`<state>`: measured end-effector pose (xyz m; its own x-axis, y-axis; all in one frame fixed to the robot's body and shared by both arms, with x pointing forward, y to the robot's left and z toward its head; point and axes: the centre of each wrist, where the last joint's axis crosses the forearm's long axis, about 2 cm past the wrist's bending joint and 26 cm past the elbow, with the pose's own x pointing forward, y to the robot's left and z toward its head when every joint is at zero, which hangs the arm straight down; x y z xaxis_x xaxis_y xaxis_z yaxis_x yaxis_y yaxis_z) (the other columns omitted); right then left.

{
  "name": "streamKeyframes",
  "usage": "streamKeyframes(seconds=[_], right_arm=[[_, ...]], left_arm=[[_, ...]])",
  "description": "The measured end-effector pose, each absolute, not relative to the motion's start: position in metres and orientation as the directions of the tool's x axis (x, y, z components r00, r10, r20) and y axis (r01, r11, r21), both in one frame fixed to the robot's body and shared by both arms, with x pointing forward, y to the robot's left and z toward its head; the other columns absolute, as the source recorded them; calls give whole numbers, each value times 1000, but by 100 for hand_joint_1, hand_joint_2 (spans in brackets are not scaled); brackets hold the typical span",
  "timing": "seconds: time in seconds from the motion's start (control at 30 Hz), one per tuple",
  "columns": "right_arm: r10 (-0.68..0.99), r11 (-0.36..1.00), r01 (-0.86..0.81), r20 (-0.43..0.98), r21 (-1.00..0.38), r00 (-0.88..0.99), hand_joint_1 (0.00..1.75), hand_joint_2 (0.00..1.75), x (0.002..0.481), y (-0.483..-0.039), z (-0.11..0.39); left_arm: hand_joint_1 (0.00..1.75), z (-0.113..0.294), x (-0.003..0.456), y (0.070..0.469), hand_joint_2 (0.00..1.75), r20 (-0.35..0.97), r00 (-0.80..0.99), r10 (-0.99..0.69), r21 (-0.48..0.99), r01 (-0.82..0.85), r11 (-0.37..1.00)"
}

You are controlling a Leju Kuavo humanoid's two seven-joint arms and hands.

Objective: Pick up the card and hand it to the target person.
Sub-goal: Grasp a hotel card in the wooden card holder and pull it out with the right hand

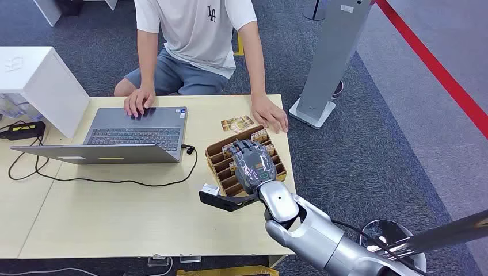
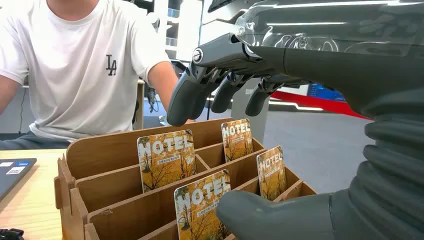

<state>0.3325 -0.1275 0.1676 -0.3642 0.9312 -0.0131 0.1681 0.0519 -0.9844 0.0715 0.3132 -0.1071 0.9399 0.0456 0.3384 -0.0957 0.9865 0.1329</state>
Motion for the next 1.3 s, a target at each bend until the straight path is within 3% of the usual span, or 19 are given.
streamKeyframes(seconds=[0.13,0.6,1.3], right_arm=[[931,54,165,-10,-985,-365,65,175,332,-128,167],[933,51,131,1,-990,-359,90,175,335,-132,159],[941,50,116,7,-992,-339,84,175,340,-138,149]], left_arm=[[0,-107,72,313,0,338,940,46,133,-96,987],[0,-107,72,313,0,334,941,46,132,-96,987],[0,-107,71,313,0,334,941,49,132,-98,986]])
